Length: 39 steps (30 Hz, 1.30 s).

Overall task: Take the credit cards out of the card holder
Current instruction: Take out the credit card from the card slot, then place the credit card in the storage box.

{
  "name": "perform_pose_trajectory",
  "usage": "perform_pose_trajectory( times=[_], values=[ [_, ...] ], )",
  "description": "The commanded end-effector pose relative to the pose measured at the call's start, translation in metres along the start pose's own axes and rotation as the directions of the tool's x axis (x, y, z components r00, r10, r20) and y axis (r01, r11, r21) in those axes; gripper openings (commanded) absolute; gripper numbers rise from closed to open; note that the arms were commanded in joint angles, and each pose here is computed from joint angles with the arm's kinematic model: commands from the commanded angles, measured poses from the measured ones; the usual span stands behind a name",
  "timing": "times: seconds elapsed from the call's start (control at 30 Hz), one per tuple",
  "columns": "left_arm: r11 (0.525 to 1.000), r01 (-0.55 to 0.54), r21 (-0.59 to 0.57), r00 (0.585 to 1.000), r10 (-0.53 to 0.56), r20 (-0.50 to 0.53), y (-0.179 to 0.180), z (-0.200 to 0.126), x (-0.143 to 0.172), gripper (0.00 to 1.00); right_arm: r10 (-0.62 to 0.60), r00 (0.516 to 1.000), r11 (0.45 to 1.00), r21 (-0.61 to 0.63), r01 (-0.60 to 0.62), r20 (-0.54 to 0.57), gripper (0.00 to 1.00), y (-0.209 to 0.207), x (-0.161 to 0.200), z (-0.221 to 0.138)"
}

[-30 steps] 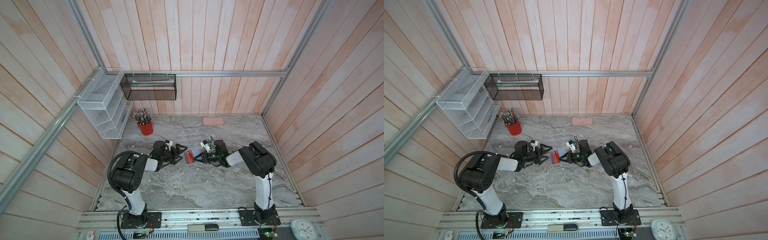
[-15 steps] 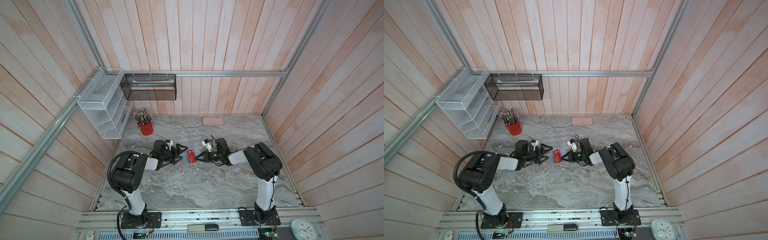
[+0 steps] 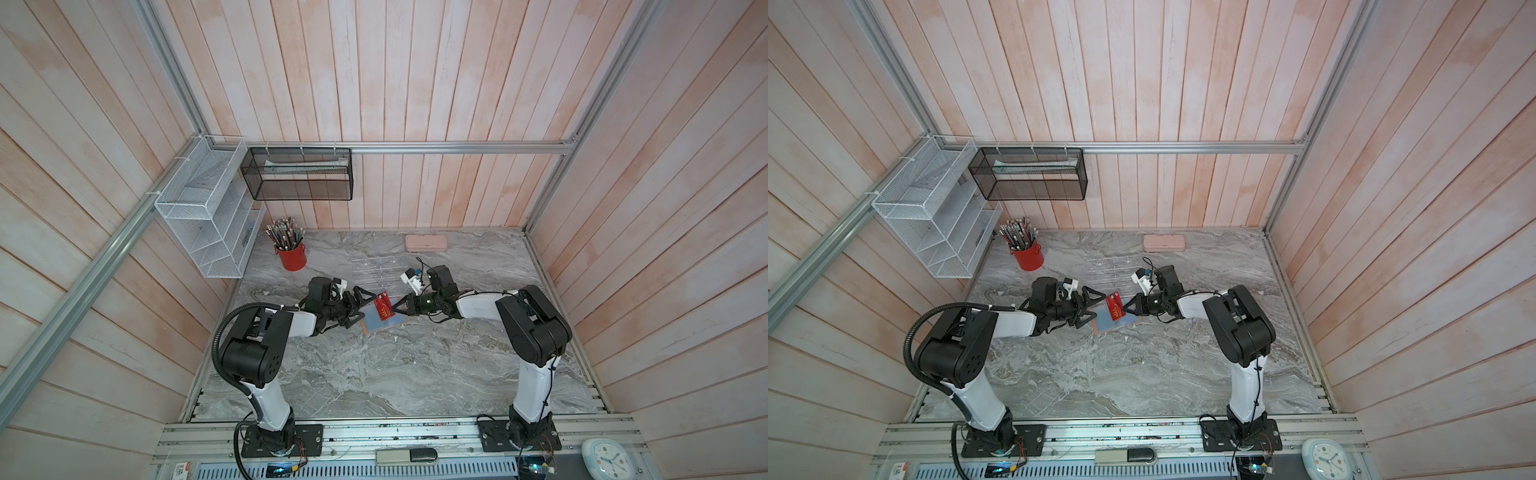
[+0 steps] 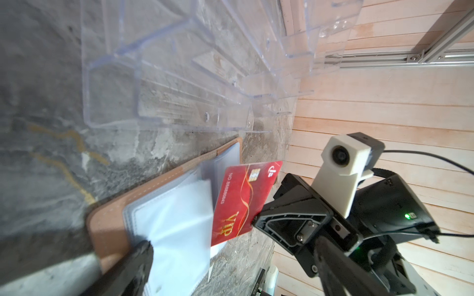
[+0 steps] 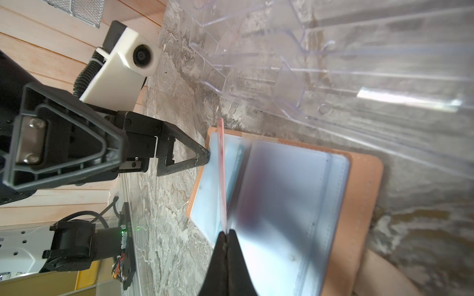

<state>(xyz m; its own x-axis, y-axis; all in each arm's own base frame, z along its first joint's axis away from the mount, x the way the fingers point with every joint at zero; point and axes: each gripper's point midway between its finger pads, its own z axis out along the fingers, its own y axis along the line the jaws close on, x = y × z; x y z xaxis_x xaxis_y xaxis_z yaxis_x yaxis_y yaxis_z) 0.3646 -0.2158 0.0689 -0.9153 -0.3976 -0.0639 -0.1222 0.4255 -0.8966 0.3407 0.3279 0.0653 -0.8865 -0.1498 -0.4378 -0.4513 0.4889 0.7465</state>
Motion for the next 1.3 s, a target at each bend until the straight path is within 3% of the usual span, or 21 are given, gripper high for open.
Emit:
perform_pose_trajectory(
  times=[0.0,0.53,0.7,0.83,0.93,1.27],
  values=[
    [0.998,0.027,-0.055,1.0,-0.028,-0.015,0.01,-0.003,0.004,1.0,-0.069,0.997,0.995,0.073,0.07,-0.02,0.0,0.0,-0.005,-0.011],
    [0.995,-0.071,-0.069,0.997,0.071,-0.009,-0.035,-0.02,-0.014,1.0,-0.218,0.975,0.947,0.23,0.224,-0.054,0.0,0.015,-0.042,-0.041],
    [0.975,-0.137,-0.174,0.991,0.135,-0.025,-0.038,-0.029,-0.03,1.0,-0.243,0.966,0.925,0.28,0.257,-0.087,0.0,0.016,-0.043,-0.043],
    [0.933,-0.205,-0.295,0.979,0.198,-0.054,-0.034,-0.032,-0.04,1.0,-0.264,0.956,0.906,0.308,0.291,-0.126,0.0,0.02,-0.039,-0.042],
    [0.903,-0.233,-0.361,0.972,0.22,-0.079,-0.031,-0.035,-0.044,1.0,-0.299,0.942,0.876,0.349,0.333,-0.149,0.0,0.024,-0.038,-0.042],
    [0.883,-0.254,-0.395,0.967,0.215,-0.139,-0.038,-0.032,-0.031,1.0,-0.419,0.879,0.717,0.511,0.474,-0.228,0.0,0.036,-0.041,-0.041]
  ],
)
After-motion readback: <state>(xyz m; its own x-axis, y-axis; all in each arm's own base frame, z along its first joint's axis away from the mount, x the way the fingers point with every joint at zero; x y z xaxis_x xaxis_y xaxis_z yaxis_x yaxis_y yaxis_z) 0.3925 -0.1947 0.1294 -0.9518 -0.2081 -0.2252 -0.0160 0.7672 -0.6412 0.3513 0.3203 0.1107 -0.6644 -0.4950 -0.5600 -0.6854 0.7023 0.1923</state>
